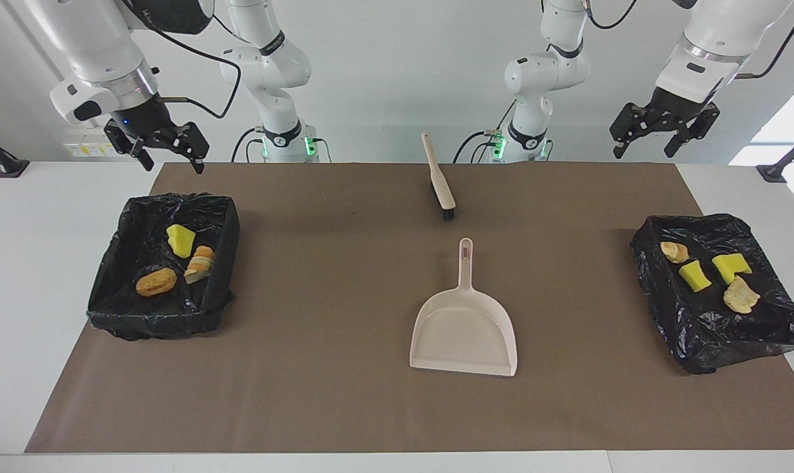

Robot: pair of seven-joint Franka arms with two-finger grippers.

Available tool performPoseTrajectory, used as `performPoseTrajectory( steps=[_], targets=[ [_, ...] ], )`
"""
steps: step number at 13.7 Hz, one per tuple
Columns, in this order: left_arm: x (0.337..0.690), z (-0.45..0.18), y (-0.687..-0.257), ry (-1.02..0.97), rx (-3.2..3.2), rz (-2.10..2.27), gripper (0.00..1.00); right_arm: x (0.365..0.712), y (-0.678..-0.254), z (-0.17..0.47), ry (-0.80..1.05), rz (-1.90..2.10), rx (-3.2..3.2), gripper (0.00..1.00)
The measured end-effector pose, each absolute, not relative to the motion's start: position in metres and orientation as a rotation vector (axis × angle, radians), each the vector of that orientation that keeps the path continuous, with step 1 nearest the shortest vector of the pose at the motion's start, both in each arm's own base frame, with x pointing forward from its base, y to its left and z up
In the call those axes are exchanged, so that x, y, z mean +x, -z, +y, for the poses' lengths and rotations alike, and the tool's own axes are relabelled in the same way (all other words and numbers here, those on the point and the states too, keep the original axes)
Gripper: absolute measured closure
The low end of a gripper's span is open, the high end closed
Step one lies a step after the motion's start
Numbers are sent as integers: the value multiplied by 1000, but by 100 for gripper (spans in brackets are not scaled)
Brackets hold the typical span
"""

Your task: Sweep and dump trash in bin

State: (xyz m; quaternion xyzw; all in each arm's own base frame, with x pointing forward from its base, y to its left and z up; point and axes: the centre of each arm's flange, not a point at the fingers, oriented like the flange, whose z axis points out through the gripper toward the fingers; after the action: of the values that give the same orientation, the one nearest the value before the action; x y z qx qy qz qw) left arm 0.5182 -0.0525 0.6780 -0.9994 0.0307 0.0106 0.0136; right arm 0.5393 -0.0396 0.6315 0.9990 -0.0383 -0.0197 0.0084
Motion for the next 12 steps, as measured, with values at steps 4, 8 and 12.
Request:
performPoseTrajectory(
  steps=[4, 8, 12],
  targets=[
    [508, -67, -667, -83, -3106, 134, 0, 539, -632, -40, 62, -120, 3122, 0],
    [508, -50, -665, -95, -3119, 96, 0, 539, -632, -40, 62, -120, 3122, 0],
    [506, -44, -674, -66, -3161, 78, 0, 539, -632, -40, 62, -120, 3122, 0]
  ],
)
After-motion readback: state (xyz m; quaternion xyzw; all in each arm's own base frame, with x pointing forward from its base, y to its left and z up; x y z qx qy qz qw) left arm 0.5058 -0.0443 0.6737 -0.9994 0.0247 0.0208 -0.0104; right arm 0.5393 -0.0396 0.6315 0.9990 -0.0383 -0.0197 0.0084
